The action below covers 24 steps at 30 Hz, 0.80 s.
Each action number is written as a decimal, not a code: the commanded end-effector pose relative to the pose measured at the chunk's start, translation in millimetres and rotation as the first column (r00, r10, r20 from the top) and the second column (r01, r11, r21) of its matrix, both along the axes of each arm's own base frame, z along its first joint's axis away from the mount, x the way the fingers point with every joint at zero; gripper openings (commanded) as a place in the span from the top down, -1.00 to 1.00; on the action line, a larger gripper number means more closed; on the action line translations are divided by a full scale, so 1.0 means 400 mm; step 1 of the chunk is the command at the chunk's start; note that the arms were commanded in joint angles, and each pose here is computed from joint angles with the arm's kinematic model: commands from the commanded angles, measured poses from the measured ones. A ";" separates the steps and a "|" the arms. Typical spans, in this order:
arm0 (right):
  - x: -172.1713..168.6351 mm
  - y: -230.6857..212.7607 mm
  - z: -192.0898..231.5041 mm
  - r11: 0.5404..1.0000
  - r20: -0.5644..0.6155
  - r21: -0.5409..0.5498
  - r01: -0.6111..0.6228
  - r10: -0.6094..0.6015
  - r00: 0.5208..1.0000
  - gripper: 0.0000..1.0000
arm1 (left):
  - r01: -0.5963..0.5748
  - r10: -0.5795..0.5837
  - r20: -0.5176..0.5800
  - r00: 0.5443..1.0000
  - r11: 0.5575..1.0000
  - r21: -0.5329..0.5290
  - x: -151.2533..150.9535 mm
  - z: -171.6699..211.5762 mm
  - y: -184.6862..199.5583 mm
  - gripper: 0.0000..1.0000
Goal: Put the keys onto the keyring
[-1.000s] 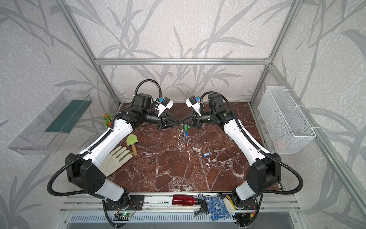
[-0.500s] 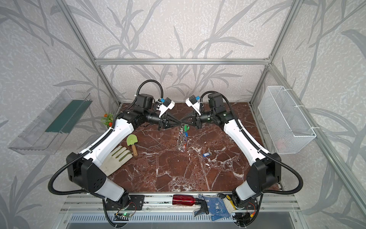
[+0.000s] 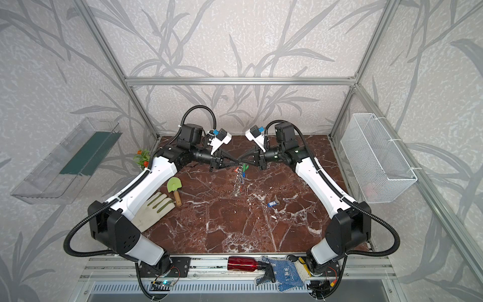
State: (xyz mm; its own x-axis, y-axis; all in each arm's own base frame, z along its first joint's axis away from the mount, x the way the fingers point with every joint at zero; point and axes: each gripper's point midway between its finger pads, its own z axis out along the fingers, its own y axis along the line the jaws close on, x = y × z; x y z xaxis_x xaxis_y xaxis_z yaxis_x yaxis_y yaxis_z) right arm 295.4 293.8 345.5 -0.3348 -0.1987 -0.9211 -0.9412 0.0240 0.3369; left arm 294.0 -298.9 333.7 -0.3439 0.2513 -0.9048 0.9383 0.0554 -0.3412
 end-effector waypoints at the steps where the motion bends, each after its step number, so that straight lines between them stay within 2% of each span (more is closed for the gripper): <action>1: -0.017 0.003 0.039 0.999 0.043 0.029 -0.015 0.014 0.999 0.69 | -0.059 0.064 0.071 0.995 0.996 -0.067 0.029 0.045 -0.012 1.00; 2: -0.011 -0.001 0.042 1.000 0.044 0.031 -0.004 0.002 0.999 0.56 | -0.074 0.082 0.077 0.994 0.993 -0.093 0.031 0.053 -0.012 1.00; 8: 0.013 -0.039 0.106 0.992 0.043 0.114 0.050 -0.055 0.998 0.11 | -0.124 0.148 0.116 0.982 0.973 -0.196 0.020 0.089 -0.013 1.00; 10: 0.032 -0.064 0.123 0.984 0.039 0.150 0.093 -0.099 0.994 0.04 | -0.132 0.161 0.125 0.979 0.968 -0.212 0.012 0.094 -0.016 1.00; 15: 0.056 -0.101 0.142 0.964 -0.019 0.214 0.157 -0.156 0.988 0.02 | -0.152 0.211 0.175 0.962 0.942 -0.298 -0.013 0.117 -0.024 1.00; 24: 0.047 -0.102 0.124 0.960 -0.077 0.234 0.153 -0.138 0.987 0.07 | -0.200 0.322 0.155 0.934 0.831 -0.519 -0.006 0.167 -0.013 1.00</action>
State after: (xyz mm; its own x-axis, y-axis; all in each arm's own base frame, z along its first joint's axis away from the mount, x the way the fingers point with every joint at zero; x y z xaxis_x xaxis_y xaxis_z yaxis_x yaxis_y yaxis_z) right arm 326.6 254.1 374.8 -0.4334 0.0506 -0.8998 -0.8926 0.1136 0.4363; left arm 296.6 -312.6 347.0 -0.2436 -0.1329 -0.9607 0.9429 0.1995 -0.2666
